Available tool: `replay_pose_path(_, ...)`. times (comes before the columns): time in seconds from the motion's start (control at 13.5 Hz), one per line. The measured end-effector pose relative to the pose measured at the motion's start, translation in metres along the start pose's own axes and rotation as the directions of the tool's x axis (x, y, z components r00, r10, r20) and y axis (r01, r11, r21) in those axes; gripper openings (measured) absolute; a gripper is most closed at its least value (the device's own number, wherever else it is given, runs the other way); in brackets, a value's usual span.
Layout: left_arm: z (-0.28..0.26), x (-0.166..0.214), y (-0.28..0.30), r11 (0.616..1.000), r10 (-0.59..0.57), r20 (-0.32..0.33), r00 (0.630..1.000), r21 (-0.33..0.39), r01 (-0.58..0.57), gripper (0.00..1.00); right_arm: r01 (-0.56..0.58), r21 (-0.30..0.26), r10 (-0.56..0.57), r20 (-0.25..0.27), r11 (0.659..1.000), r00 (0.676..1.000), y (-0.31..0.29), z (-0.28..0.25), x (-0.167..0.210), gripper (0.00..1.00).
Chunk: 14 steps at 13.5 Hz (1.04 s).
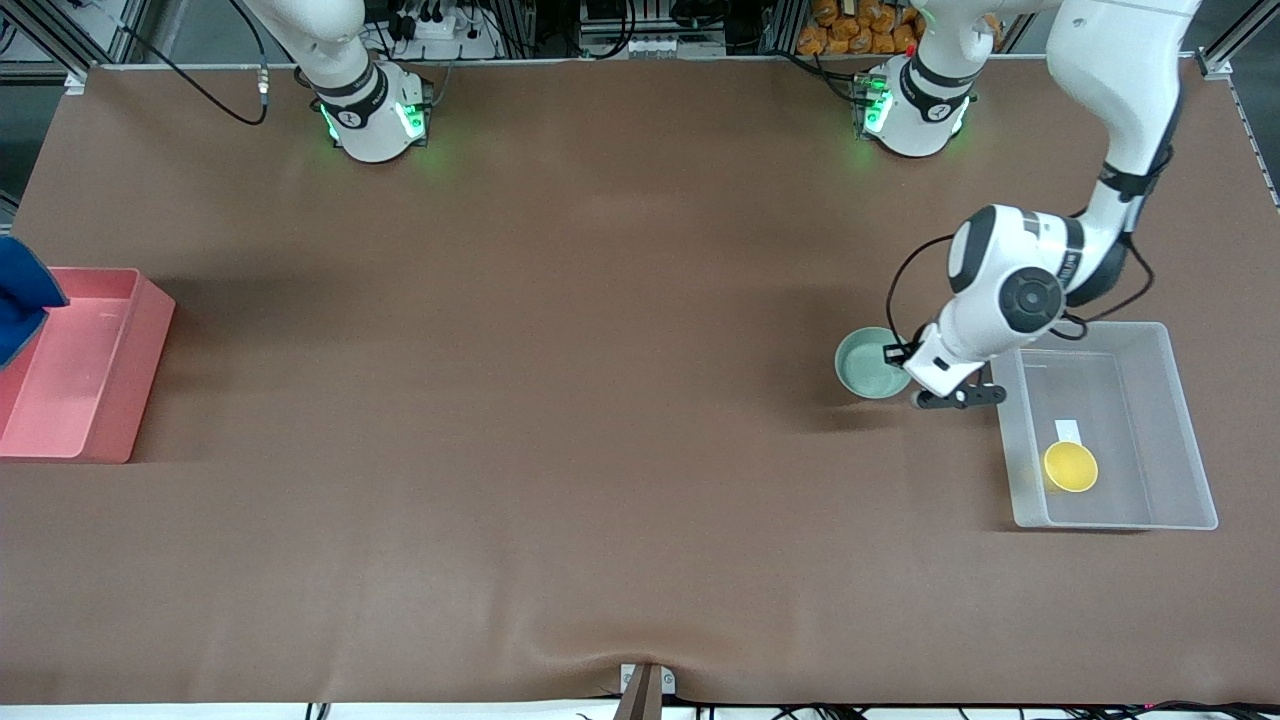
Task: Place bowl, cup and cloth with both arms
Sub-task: 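Carry the bowl into the clear bin while the right gripper lowers the cloth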
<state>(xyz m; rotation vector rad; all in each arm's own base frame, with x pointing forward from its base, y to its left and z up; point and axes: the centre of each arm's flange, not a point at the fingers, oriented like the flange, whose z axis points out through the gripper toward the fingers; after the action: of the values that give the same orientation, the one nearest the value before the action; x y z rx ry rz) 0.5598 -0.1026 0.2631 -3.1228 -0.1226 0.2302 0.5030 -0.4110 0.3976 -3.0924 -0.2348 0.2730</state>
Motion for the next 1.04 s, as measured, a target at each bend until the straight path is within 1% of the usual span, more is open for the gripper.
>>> replay_pose_path(0.15, -0.045, 0.023, -0.026, 0.999, -0.042, -0.009, 0.999, -0.003, 0.042, 0.04, 0.021, 0.022, -0.021, 0.009, 1.000, 1.000, 0.014, 0.026, -0.004, 0.06)
replay_pose_path(0.37, -0.088, 0.042, -0.065, 0.998, -0.062, -0.014, 0.998, -0.010, 0.062, 0.04, 0.035, 0.059, -0.036, 0.024, 0.998, 0.999, 0.021, 0.059, 0.002, 0.06)
replay_pose_path(0.52, -0.112, 0.050, -0.099, 0.999, -0.049, -0.014, 0.999, -0.015, 0.049, 0.04, 0.046, 0.092, -0.047, 0.018, 0.995, 0.999, 0.020, 0.074, 0.006, 0.06)
replay_pose_path(0.67, -0.135, 0.055, -0.144, 0.999, -0.024, -0.012, 1.000, -0.021, 0.024, 0.04, 0.050, 0.117, -0.053, 0.019, 0.992, 0.998, 0.023, 0.088, 0.006, 0.06)
replay_pose_path(0.89, -0.151, 0.055, -0.220, 0.999, -0.023, -0.033, 0.999, -0.032, 0.022, 0.04, 0.045, 0.139, -0.048, 0.017, 0.989, 0.999, 0.027, 0.102, 0.004, 0.06)
replay_pose_path(1.04, -0.146, 0.050, -0.258, 0.999, -0.034, -0.024, 0.999, -0.040, 0.033, 0.04, 0.065, 0.123, -0.065, -0.006, 0.990, 0.998, 0.033, 0.113, 0.007, 0.06)
